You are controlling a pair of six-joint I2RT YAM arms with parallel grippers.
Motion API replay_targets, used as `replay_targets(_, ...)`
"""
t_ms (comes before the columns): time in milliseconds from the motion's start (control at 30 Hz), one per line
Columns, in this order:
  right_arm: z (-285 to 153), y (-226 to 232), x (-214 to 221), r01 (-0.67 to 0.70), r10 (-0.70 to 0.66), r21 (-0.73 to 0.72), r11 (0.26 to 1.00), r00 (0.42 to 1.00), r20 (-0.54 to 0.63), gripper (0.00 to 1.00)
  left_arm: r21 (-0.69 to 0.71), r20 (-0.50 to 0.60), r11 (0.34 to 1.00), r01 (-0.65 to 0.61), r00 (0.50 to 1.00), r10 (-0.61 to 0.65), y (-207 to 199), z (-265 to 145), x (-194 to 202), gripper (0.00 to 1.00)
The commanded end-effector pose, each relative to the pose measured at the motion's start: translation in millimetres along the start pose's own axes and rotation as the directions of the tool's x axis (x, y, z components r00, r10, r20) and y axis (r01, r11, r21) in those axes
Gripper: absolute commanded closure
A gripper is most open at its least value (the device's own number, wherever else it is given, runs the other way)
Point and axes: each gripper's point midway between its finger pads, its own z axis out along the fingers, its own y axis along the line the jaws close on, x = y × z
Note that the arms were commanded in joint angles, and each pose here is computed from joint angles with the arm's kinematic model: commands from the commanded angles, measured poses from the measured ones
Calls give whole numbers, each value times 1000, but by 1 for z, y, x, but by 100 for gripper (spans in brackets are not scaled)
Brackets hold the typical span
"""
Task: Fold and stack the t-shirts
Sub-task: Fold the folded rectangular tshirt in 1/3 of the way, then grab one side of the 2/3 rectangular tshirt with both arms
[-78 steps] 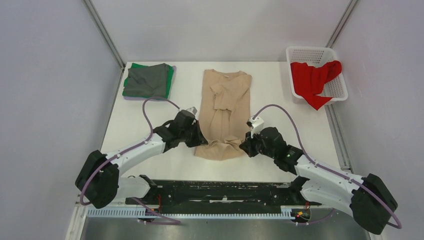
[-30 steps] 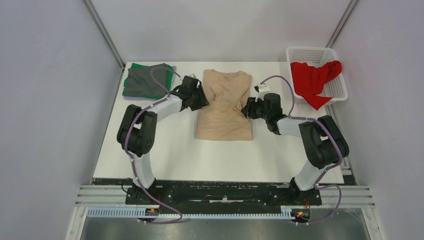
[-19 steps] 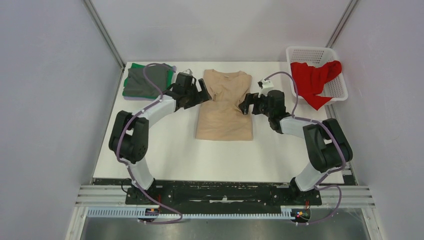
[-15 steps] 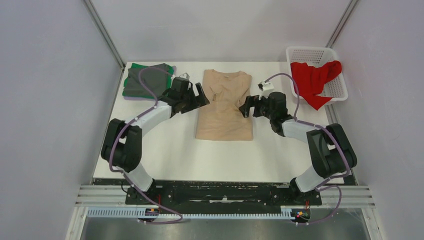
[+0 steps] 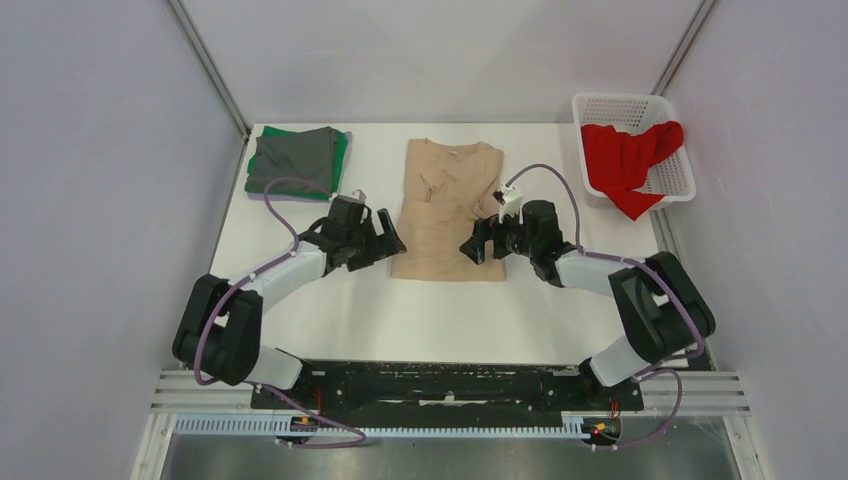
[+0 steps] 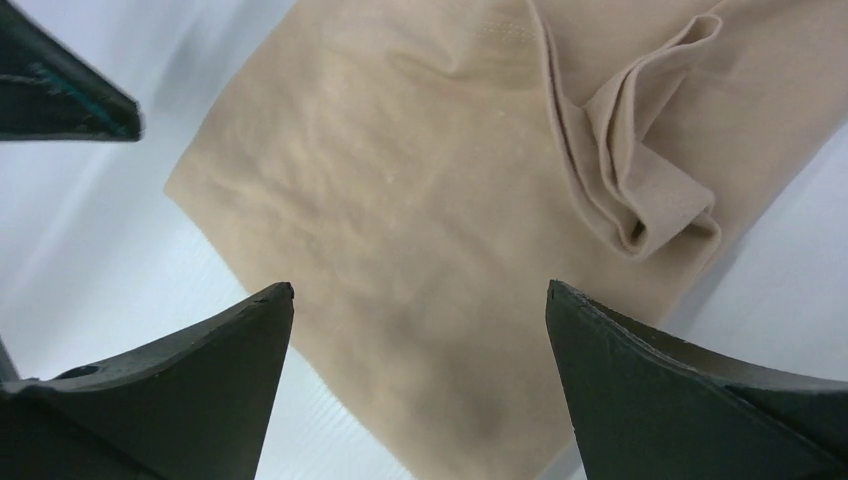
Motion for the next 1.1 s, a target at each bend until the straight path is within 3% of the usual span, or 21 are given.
replay_targets(0,31,-21,-29,11,-14,53,999,998,57,2,31,36,998,53,998,-54,-5,-11,1,0)
replay_targets(133,60,-62,-53,5,-22,172,985,995,99,2,36,37,998,57,998,-59,-2,-14,5,0)
replay_targets(267,75,-83,-72,-93,63,182,979,984,164,2,20,29,998,54,998,-54,4,-15,11,0)
replay_targets(367,75,-83,-69,-125,99,179,976,983,152,1,17,18,998,57,998,-57,8,-15,17,0)
replay_targets(567,27,-61,-61,-111,80,178,978,982,173,1,32,-37,998,61,997,-60,9,-11,33,0)
replay_targets(733,-23,-50,-20,-159,122,232,960,979,165,1,47,-75,996,70,995,-66,8,-5,48,1)
replay_targets(933,-50,-36,27,-215,193,222,951,974,115,1,20,-60,996,87,995,-86,16,11,50,14)
replay_targets(1067,-55,-31,42,-226,211,207,952,973,92,1,30,-106,991,128,987,-125,14,26,59,31)
